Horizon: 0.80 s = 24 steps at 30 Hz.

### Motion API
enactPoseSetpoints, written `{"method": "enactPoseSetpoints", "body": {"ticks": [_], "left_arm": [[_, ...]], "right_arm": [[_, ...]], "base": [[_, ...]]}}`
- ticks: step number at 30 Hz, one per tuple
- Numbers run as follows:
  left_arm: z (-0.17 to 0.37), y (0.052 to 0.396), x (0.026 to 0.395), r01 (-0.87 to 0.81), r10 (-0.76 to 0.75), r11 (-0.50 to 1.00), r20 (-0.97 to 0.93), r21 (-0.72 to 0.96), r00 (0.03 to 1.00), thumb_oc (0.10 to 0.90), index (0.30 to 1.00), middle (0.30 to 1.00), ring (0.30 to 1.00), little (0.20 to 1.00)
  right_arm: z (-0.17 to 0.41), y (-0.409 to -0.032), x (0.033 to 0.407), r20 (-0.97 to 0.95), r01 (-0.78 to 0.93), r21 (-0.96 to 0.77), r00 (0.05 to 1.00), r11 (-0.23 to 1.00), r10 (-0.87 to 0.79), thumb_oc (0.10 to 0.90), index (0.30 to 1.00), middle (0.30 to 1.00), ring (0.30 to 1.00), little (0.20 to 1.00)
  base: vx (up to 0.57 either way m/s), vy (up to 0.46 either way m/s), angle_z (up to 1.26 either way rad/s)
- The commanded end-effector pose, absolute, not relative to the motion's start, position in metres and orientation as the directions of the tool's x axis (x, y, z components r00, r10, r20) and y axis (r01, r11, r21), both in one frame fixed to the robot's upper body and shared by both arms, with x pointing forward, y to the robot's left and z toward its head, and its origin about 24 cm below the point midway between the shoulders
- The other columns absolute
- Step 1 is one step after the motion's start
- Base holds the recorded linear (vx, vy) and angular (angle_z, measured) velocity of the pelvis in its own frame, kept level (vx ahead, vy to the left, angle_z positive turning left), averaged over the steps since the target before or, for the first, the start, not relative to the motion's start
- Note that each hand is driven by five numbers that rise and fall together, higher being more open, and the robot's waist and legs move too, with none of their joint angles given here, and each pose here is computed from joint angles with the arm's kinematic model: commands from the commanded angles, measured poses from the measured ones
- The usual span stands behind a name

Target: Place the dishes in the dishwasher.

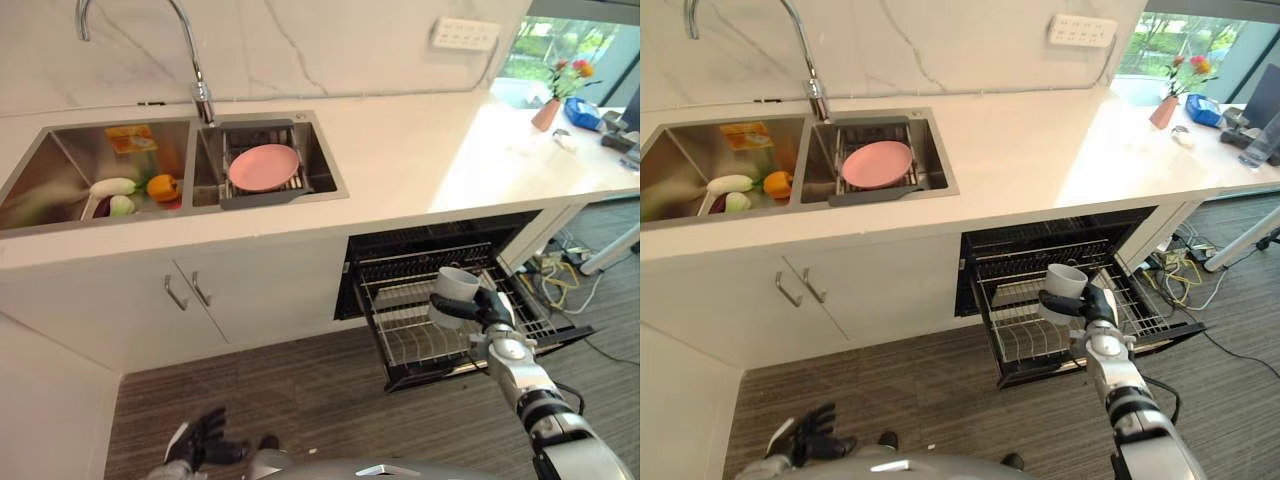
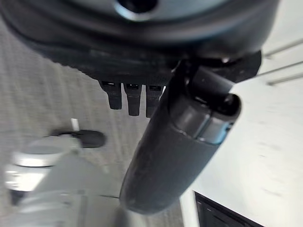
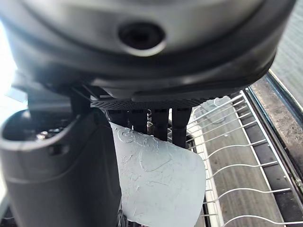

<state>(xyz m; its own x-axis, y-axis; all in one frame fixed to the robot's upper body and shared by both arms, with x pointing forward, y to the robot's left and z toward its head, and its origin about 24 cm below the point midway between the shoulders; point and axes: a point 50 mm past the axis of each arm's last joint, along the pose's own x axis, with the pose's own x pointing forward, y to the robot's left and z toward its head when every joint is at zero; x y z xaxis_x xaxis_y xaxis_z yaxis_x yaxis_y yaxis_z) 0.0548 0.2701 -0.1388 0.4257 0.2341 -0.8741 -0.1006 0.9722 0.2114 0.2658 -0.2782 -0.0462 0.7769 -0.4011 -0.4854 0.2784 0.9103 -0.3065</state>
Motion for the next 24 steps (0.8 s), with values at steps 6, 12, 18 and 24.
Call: {"method": "enactPoseSetpoints", "body": {"ticks": [6, 12, 18, 24], "left_arm": [[-0.150, 0.269, 0.054, 0.009, 0.270, 0.956, -0.891, 0.294, 0.366, 0.800, 0.900, 0.900, 0.900, 0.900], [-0.160, 0.262, 0.032, -0.042, 0.296, 0.955, -0.922, 0.295, 0.251, 0.800, 0.900, 0.900, 0.900, 0.900], [-0.160, 0.257, 0.040, 0.044, 0.285, 0.950, -0.915, 0.309, 0.284, 0.800, 0.900, 0.900, 0.900, 0.900], [-0.159, 0.256, 0.046, 0.115, 0.272, 0.940, -0.909, 0.321, 0.315, 0.800, 0.900, 0.900, 0.900, 0.900]], "right_arm": [[0.011, -0.303, 0.313, -0.315, 0.393, -0.336, 0.809, 0.856, -0.495, 0.400, 0.300, 0.300, 0.300, 0.300], [-0.008, -0.291, 0.309, -0.395, 0.340, -0.376, 0.782, 0.862, -0.481, 0.483, 0.425, 0.425, 0.425, 0.425], [-0.003, -0.292, 0.312, -0.357, 0.295, -0.483, 0.793, 0.824, -0.494, 0.800, 0.900, 0.900, 0.900, 0.900], [0.007, -0.296, 0.314, -0.279, 0.329, -0.502, 0.814, 0.800, -0.510, 0.800, 0.900, 0.900, 0.900, 0.900]], "base": [[-0.08, -0.006, 0.34], [-0.02, 0.004, 0.17], [-0.01, 0.004, 0.02], [0.02, -0.007, -0.04]]}}
